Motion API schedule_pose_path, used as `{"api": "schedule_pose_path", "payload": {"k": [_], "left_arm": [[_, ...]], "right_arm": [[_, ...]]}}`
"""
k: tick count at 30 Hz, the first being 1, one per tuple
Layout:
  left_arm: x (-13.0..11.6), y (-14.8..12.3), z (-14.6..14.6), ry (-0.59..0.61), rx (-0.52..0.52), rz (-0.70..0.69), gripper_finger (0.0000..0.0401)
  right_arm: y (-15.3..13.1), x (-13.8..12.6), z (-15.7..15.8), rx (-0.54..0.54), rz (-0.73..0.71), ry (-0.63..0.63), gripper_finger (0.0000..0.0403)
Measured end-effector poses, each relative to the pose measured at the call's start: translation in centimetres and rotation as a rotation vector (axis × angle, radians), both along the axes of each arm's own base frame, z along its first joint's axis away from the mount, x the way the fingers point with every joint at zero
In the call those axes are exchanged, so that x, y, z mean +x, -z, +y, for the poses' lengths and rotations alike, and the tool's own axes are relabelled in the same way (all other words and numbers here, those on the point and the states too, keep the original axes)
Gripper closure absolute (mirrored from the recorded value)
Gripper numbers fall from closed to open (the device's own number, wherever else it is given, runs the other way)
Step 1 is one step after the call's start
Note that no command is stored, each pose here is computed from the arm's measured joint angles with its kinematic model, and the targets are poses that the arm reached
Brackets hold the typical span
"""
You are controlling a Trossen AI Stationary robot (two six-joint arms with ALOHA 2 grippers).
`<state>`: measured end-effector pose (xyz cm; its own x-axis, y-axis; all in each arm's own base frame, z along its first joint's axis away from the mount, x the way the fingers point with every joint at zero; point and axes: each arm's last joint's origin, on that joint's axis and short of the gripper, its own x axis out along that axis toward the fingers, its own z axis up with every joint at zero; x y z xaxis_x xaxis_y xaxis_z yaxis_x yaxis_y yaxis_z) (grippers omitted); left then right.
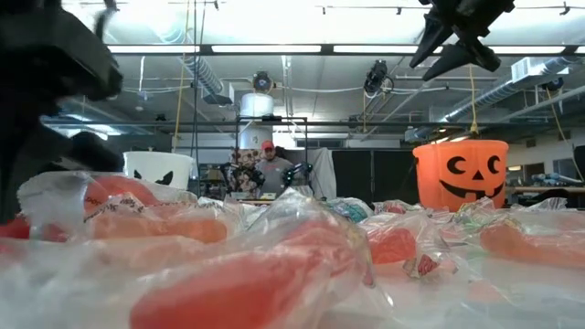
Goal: Sort candy by brand, put in halloween buckets
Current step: Put the red candy into the top orange bucket
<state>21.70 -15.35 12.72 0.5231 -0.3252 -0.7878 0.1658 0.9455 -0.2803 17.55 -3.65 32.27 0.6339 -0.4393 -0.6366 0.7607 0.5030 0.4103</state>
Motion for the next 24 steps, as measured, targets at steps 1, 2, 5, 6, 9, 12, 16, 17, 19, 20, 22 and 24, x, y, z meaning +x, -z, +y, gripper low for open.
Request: {"api": "schedule_pose_path", "payload": {"k": [1,2,5,6,9,12,16,17,19,20,22,24], "left_arm": [[0.1,0.1,0.2,-0.024,-0.011,0.008,0.0393],[0.1,0.1,0.4,-0.046,-0.020,0.013,0.0395],[0.1,-0.4,1.0,-0.091,-0.023,0.006,0.0397],[0.1,-0.7,1.1,-0.105,-0.022,-0.011,0.0397],[0.3,-2.6,1.8,-0.158,-0.039,-0.097,0.0398],[0.4,-4.6,3.1,-0.231,-0.043,-0.194,0.0399],[0.5,-7.6,5.2,-0.332,-0.033,-0.354,0.0400],[0.4,-8.2,5.8,-0.357,-0.032,-0.385,0.0400],[0.5,-9.1,6.9,-0.404,-0.029,-0.430,0.0400],[0.6,-9.4,7.5,-0.426,-0.035,-0.450,0.0400],[0.8,-10.0,8.3,-0.463,-0.037,-0.471,0.0400],[1.1,-10.6,8.8,-0.475,-0.026,-0.492,0.0400]], "right_arm": [[0.0,0.0,0.0,-0.003,0.001,-0.003,0.0231],[0.0,0.0,0.0,-0.004,0.002,-0.005,0.0235],[0.0,0.0,0.1,0.003,0.001,-0.017,0.0245],[0.0,0.1,0.1,0.009,-0.004,-0.027,0.0247],[-0.1,0.8,0.5,0.024,-0.039,-0.086,0.0249],[-0.1,2.3,1.0,0.046,-0.081,-0.182,0.0249],[0.4,5.1,1.9,0.060,-0.135,-0.349,0.0248],[0.6,5.9,2.1,0.051,-0.151,-0.395,0.0247],[0.9,7.4,2.7,0.008,-0.178,-0.477,0.0245],[1.1,8.2,2.9,-0.020,-0.193,-0.515,0.0243],[1.6,9.6,3.4,-0.068,-0.213,-0.588,0.0238],[2.3,10.9,3.9,-0.097,-0.233,-0.661,0.0230]]}}
